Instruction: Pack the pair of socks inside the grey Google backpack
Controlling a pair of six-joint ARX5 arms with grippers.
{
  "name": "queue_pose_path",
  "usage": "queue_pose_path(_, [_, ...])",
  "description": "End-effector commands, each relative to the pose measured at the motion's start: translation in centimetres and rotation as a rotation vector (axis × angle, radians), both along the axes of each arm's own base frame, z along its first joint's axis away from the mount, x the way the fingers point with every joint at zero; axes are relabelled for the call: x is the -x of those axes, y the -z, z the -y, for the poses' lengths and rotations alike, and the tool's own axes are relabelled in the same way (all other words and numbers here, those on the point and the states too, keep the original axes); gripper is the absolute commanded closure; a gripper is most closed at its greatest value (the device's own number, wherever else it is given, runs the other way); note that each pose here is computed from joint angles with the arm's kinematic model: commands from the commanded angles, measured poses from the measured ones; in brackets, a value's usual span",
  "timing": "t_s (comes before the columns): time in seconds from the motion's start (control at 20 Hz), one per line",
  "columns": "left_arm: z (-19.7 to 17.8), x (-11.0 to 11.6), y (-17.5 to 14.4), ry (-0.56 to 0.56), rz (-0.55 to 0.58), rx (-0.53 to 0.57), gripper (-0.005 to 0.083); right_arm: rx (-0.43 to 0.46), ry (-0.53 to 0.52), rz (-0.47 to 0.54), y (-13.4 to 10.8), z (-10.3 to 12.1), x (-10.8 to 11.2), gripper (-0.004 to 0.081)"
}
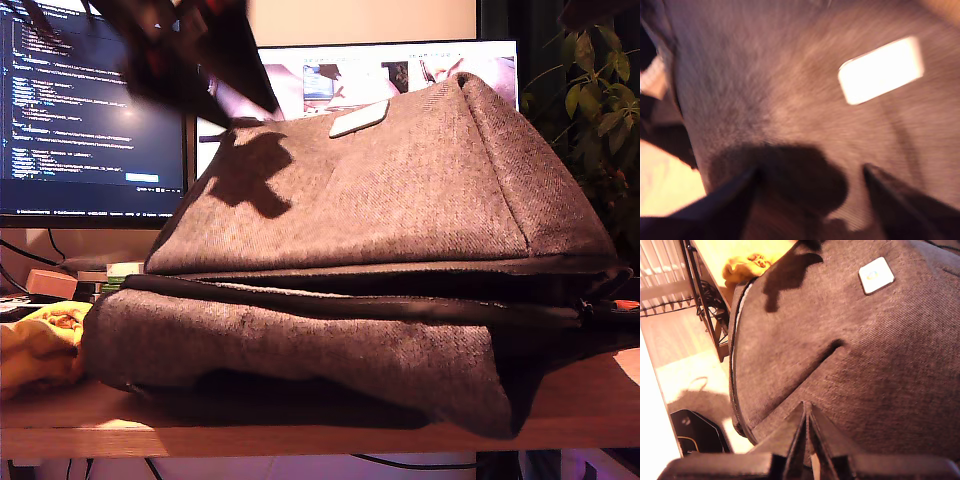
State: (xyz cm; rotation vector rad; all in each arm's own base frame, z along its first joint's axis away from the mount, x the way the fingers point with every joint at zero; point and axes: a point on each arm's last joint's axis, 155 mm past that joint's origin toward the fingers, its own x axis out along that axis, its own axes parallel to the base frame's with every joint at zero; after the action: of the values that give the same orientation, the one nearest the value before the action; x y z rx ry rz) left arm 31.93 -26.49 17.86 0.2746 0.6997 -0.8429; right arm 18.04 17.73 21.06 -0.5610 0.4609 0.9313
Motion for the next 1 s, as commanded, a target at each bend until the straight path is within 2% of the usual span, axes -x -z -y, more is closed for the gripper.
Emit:
queue_pose_path(0.0, [-0.2, -0.3, 3.1, -0.027, -0.056, -0.052, 0.0012, -0.002, -0.002, -0.002, 0.1, -0.1, 0.0, 0.0775])
queue_pose_path(0.05, [-0.5, -0.5, 4.1, -0.039, -0.072, -0.078, 0.0044, -0.003, -0.002, -0.002, 0.1, -0.1, 0.0, 0.0775])
queue_pose_path(0.1, [-0.6, -0.5, 4.9, -0.049, -0.096, -0.092, 0.017, -0.003, -0.002, -0.002, 0.1, -0.1, 0.0, 0.0775])
queue_pose_path(0.15, [-0.6, -0.4, 5.4, -0.048, -0.109, -0.101, 0.0402, -0.004, -0.005, -0.003, 0.1, -0.1, 0.0, 0.0775])
queue_pose_path(0.2, [-0.5, -0.1, 5.5, -0.037, -0.12, -0.095, 0.0699, -0.006, -0.005, -0.005, 0.1, -0.2, 0.0, 0.0775])
queue_pose_path(0.25, [-0.1, 0.1, 5.2, -0.023, -0.122, -0.079, 0.0776, -0.014, -0.011, -0.012, 0.1, -0.3, 0.2, 0.0774])
queue_pose_path(0.3, [0.2, 0.2, 4.7, -0.01, -0.117, -0.062, 0.0804, -0.035, -0.012, -0.033, 0.0, -0.5, 0.4, 0.0766])
queue_pose_path(0.4, [0.8, 0.3, 3.2, 0.009, -0.11, -0.033, 0.0795, -0.079, -0.022, -0.09, 0.0, -1.2, 1.1, 0.0749])
queue_pose_path(0.65, [2.5, -0.1, -3.1, 0.041, -0.085, 0.064, 0.0795, -0.077, -0.075, -0.081, -0.1, -2.1, 1.9, 0.0577])
queue_pose_path(0.75, [3.2, -0.2, -5.4, 0.06, -0.063, 0.112, 0.0796, -0.04, -0.136, -0.046, 0.1, -2.4, 2.6, 0.051])
queue_pose_path(0.85, [3.8, -0.2, -6.9, 0.077, -0.055, 0.151, 0.0796, 0.002, -0.175, -0.002, 0.2, -2.7, 2.8, 0.0388])
queue_pose_path(0.95, [4.3, -0.2, -8.0, 0.089, -0.047, 0.184, 0.0796, 0.055, -0.205, 0.014, 1.0, -3.1, 2.9, 0.0361])
